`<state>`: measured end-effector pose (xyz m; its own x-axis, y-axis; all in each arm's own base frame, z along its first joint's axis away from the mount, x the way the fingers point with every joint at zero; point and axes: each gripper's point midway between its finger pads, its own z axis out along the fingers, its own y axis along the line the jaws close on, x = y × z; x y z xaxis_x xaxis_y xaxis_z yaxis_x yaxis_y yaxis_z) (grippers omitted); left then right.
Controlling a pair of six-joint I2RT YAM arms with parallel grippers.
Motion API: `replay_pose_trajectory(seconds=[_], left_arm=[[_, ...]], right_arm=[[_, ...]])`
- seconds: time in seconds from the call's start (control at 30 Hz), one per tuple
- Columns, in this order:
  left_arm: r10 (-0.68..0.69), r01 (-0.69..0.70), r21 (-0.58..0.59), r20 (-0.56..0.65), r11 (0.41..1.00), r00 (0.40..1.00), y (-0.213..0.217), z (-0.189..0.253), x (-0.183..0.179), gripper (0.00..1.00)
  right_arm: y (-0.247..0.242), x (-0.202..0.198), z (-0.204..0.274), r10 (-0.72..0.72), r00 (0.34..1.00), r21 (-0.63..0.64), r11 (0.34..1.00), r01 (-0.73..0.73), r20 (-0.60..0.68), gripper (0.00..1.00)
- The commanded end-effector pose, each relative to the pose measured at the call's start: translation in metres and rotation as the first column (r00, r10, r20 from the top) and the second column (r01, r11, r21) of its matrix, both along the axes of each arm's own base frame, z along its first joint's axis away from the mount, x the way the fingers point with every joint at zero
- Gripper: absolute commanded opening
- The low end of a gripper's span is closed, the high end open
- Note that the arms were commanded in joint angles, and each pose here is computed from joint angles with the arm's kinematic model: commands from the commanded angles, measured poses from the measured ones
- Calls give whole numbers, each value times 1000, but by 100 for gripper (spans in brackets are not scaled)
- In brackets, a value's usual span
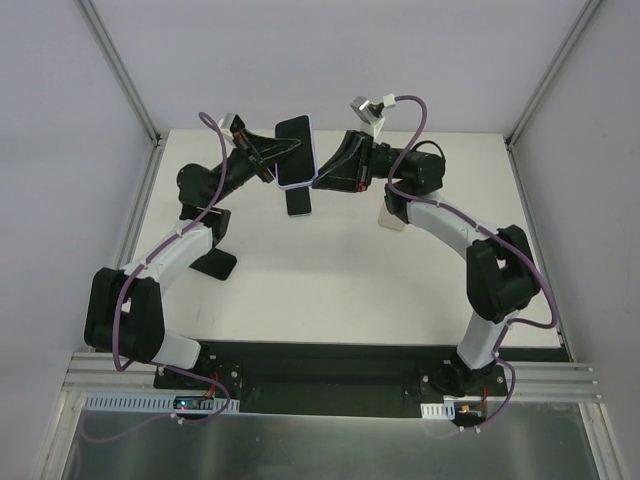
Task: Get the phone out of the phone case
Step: Remove the phone case from the phone.
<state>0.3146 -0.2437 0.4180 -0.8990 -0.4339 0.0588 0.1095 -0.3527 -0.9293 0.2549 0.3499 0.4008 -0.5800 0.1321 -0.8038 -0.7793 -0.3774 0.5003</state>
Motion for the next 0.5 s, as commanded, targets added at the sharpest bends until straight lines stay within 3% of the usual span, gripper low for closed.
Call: replay_pose_trajectory(seconds=[0.0,0.47], left_arm=[[-356,406,-62,377,912,855,9,81,-156,0],[-354,405,-48,402,913,845,6,82,-158,0]], right_arm=[[2,85,-39,-259,962,43,964,264,-91,1],[6,123,-81,-394,885,-97,919,382,-249,1]])
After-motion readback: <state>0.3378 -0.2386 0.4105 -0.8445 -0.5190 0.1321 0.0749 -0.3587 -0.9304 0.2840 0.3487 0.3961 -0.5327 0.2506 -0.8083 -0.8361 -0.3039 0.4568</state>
